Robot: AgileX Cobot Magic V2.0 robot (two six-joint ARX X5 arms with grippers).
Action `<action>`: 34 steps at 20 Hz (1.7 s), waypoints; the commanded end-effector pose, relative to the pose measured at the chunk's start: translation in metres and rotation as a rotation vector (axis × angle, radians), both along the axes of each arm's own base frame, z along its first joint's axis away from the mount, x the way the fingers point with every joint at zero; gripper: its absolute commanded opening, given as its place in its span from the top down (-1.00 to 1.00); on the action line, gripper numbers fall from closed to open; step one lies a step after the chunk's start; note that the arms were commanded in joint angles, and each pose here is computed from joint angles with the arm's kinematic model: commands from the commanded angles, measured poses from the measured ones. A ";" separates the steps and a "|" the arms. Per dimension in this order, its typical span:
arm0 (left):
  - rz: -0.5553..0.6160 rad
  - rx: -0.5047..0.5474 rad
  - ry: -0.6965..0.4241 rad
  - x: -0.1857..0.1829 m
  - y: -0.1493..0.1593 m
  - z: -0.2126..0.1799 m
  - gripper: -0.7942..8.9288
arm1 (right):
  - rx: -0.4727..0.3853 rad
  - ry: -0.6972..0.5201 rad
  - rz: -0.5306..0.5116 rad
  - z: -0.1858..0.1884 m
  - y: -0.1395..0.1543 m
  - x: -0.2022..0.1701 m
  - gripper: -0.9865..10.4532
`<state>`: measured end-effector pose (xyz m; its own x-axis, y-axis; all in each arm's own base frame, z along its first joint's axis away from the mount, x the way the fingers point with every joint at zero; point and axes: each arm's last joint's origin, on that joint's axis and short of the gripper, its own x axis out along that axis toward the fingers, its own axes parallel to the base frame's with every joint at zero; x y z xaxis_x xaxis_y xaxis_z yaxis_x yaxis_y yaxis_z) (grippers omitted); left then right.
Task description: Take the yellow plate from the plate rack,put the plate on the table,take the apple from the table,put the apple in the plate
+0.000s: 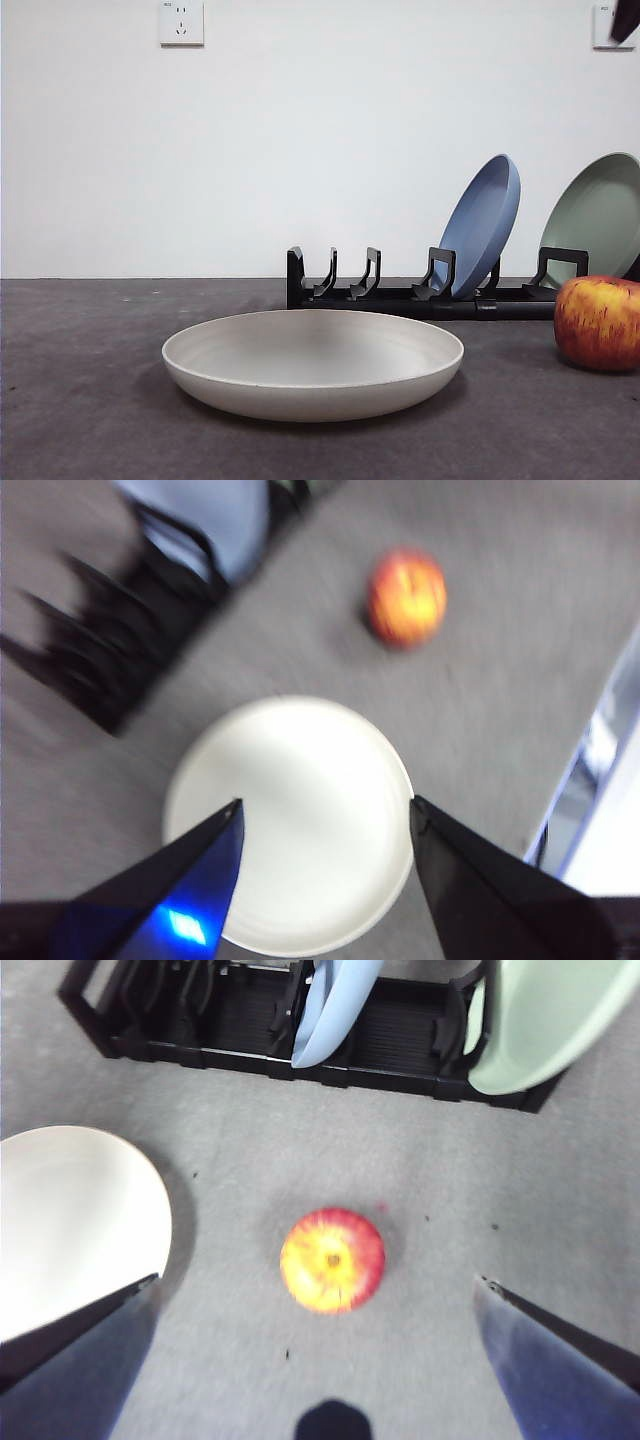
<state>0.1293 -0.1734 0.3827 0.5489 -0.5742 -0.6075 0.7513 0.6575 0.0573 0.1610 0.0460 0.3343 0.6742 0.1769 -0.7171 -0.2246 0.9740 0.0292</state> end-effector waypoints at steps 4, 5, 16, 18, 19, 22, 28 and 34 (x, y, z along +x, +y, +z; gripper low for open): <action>0.084 -0.212 -0.107 -0.034 0.062 0.037 0.85 | -0.041 0.114 0.012 -0.032 0.015 0.052 -0.11; 0.086 -0.235 -0.120 -0.041 0.070 0.041 0.85 | -0.050 0.146 0.012 -0.041 0.018 0.062 -0.11; 0.095 -0.184 -0.067 -0.059 0.092 0.035 0.85 | -0.126 0.348 -0.009 -0.107 0.032 0.113 -0.11; 0.095 -0.182 -0.066 -0.058 0.092 0.035 0.85 | -0.133 0.384 -0.013 -0.116 0.032 0.116 -0.11; 0.095 -0.180 -0.065 -0.058 0.091 0.035 0.85 | -0.134 0.403 -0.018 -0.121 0.033 0.117 -0.11; 0.095 -0.180 -0.064 -0.058 0.091 0.035 0.85 | -0.141 0.450 -0.030 -0.133 0.034 0.122 -0.12; 0.095 -0.179 -0.064 -0.058 0.091 0.035 0.85 | -0.150 0.517 -0.049 -0.143 0.034 0.121 0.13; 0.095 -0.178 -0.064 -0.058 0.091 0.035 0.85 | -0.154 0.532 -0.049 -0.143 0.034 0.120 0.65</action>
<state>0.0718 -0.0829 0.4173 0.6395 -0.6113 -0.4662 0.6859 0.7276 -0.0133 0.2811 0.0800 0.1946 0.2333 0.0282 -0.9720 -0.1816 0.9833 -0.0150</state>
